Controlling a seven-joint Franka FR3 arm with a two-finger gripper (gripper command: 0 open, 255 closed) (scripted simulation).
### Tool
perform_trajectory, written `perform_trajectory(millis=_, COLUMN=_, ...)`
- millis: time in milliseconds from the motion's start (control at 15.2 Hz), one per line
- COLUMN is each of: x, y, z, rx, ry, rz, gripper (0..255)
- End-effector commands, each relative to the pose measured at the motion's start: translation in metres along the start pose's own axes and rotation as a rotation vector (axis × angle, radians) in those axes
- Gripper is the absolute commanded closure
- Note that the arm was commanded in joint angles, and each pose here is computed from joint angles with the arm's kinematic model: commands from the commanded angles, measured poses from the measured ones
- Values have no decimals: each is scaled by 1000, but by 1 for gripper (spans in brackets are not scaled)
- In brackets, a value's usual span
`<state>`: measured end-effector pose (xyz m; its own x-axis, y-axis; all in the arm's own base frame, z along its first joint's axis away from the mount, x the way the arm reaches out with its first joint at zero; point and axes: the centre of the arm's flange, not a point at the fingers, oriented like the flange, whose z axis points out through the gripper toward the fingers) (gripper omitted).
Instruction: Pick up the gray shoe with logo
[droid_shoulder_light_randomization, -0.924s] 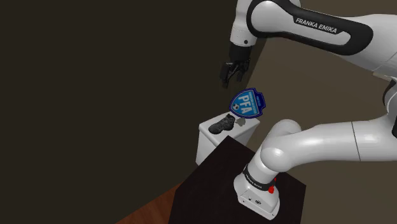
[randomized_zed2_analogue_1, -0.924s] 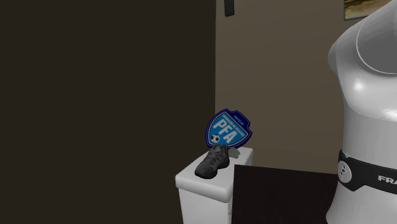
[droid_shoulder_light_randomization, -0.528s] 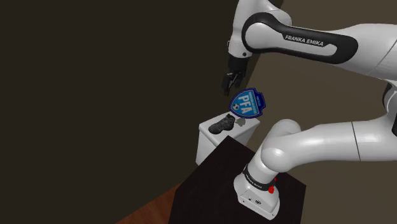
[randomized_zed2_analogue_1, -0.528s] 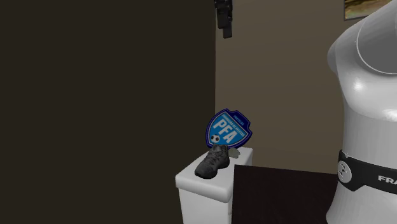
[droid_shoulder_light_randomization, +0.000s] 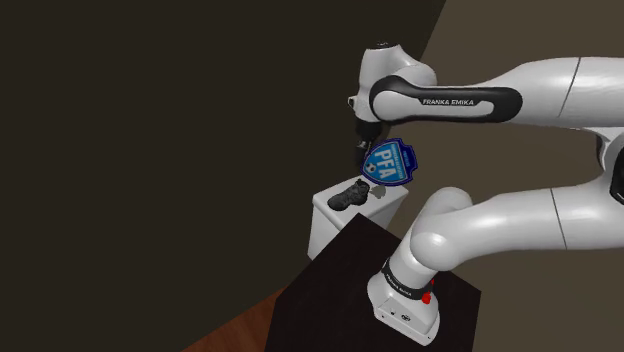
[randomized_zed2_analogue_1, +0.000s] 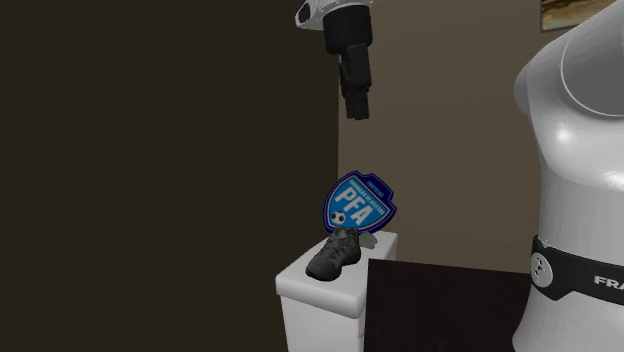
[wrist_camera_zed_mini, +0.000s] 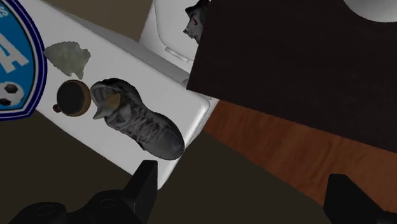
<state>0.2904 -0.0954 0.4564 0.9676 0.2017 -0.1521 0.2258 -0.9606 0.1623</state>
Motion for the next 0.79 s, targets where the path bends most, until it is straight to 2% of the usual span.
perform_trajectory(millis=0, x=5, y=11, z=24, rx=-17, ry=-8, rz=-69, gripper=0)
perform_trajectory(millis=726, x=31, y=62, z=153, rx=-100, ry=-57, rz=-421, gripper=0)
